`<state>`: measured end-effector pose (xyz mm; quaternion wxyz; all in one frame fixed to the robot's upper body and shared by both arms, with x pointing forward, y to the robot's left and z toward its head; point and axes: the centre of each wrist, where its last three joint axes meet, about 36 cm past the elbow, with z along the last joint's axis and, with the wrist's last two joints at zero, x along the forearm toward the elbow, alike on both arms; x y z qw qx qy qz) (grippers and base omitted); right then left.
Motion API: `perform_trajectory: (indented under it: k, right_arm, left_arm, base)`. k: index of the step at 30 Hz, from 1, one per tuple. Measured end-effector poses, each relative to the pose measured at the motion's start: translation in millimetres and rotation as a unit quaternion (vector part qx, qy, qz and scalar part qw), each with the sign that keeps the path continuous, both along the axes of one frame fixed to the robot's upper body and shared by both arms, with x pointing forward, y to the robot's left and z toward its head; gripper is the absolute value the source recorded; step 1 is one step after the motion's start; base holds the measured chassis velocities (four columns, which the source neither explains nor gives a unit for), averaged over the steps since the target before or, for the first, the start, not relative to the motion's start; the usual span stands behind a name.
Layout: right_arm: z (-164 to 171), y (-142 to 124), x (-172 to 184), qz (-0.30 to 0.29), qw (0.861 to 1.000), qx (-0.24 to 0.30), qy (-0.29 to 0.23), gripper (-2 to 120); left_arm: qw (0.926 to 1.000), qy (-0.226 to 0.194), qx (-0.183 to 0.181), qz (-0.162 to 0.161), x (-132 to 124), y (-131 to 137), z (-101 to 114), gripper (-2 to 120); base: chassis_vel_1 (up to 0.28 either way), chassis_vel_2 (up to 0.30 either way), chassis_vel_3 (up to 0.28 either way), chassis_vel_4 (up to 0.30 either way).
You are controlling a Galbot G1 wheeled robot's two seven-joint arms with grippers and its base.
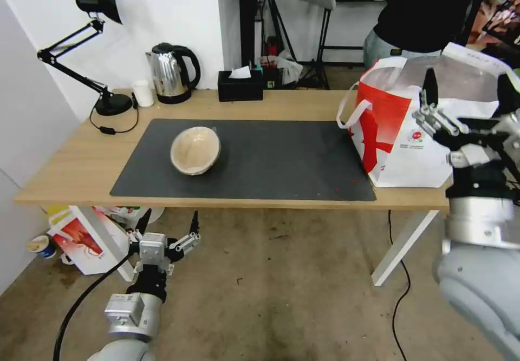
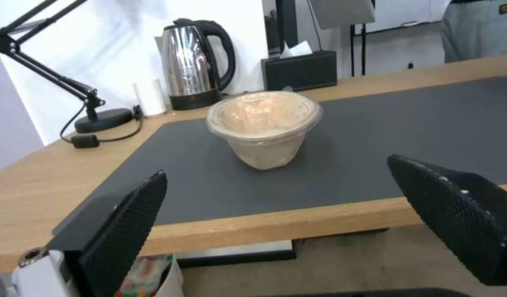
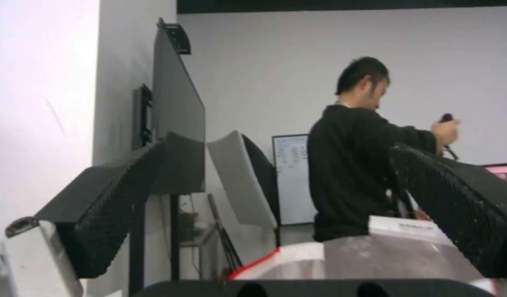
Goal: Pick up the trash from the table and place it into the takeout bag.
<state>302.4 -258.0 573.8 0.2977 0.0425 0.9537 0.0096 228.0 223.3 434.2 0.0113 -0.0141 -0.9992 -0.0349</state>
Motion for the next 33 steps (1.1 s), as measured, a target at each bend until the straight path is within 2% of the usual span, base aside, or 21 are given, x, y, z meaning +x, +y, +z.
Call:
perform_trajectory:
  k: [3,10,15,19,33]
  right_arm:
    - [-6.4,2.0,-10.6,-0.013,1.000,-0.001,0.008,100]
    - [-41.4,15.8,-40.1,-0.024,0.996,-0.008,0.084,100]
    - [-53.1,25.3,-49.3,-0.016,0.993,-0.006,0.117,100]
    - [-70.7,37.9,-62.8,-0.003,0.986,0.000,0.166,100]
    - [-89.8,48.0,-79.1,-0.010,0.974,0.014,0.225,100]
  left_arm:
    - [1.0000,0.000,0.000,0.000,0.0,0.0,0.0,100]
    - [1.0000,0.000,0.000,0.000,0.0,0.0,0.0,100]
    - [1.0000,0.000,0.000,0.000,0.0,0.0,0.0,100]
    - [1.0000,0.000,0.000,0.000,0.0,0.0,0.0,100]
    - [1.0000,0.000,0.000,0.000,0.0,0.0,0.0,100]
  base:
    - [0.000,0.000,0.000,0.000]
    - [0.000,0.000,0.000,0.000]
    - [0.000,0.000,0.000,0.000]
    - [0.000,0.000,0.000,0.000]
    - [0.000,0.000,0.000,0.000]
